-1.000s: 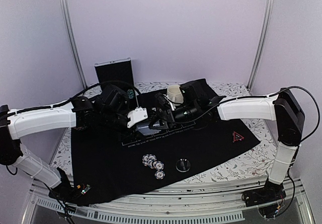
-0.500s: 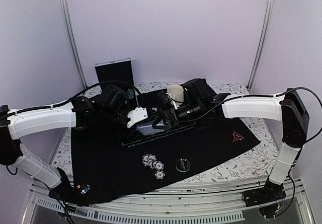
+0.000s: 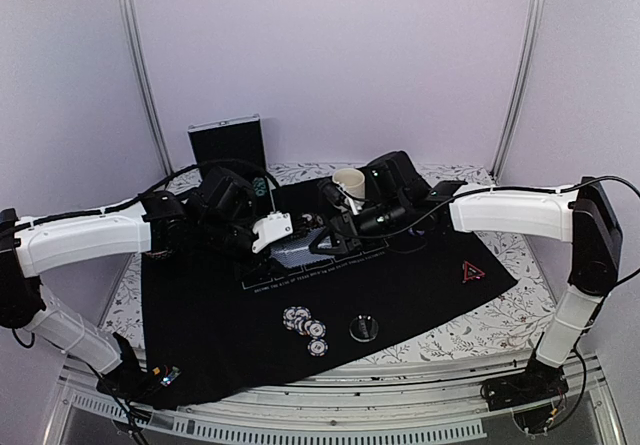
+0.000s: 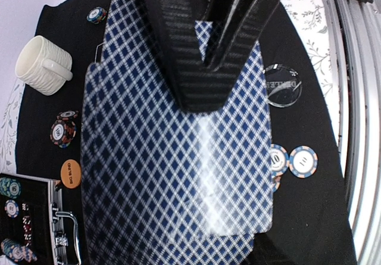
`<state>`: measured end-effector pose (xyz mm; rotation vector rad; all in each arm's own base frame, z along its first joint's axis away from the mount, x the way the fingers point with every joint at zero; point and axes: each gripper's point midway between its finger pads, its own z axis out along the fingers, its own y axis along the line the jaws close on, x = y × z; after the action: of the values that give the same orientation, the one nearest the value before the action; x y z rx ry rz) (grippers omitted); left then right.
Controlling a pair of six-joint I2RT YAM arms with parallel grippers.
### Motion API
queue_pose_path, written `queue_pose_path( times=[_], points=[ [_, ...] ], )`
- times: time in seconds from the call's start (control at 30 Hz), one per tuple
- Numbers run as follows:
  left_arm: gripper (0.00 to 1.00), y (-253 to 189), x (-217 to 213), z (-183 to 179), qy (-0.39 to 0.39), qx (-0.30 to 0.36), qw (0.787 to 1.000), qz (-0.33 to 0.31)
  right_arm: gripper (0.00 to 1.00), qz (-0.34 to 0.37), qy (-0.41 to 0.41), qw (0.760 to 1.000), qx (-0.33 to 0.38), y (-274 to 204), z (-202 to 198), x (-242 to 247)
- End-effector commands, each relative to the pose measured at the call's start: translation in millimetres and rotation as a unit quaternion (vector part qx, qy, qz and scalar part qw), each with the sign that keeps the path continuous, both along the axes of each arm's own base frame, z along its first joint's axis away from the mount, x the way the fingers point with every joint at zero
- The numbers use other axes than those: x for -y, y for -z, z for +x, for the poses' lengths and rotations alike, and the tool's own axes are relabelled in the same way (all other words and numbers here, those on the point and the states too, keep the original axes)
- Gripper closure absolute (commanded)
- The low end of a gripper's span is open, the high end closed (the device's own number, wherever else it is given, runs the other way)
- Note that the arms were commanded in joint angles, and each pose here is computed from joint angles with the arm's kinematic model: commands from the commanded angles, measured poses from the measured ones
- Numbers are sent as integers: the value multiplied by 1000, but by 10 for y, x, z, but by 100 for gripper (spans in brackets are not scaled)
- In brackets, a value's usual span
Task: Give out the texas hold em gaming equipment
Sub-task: Pick up the poker card from the face-down deck piles.
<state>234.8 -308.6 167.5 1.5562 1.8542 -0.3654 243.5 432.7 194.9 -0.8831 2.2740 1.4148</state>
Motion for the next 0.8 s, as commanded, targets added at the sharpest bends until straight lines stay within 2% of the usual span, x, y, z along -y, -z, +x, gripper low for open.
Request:
queue_pose_path(
  times=[0.0,0.13,0.43,0.67,0.77],
  points=[
    [50,-68,4,70,-8,4,1000,-17,73,-7,15,1000,23,-156,39,78],
    [50,-64,0,70,-8,3,1000,-17,74,-14,22,999,28,-170,59,130],
    [50,-41,-73,200,-40,6,999,-9,96,-23,39,998,42,-294,100,263],
    [50,-53,-162,322,-71,4,997,-11,97,4,71,994,82,-771,200,554],
    [50,-60,-205,378,-86,3,996,-12,98,11,126,987,99,-938,409,754]
  ],
)
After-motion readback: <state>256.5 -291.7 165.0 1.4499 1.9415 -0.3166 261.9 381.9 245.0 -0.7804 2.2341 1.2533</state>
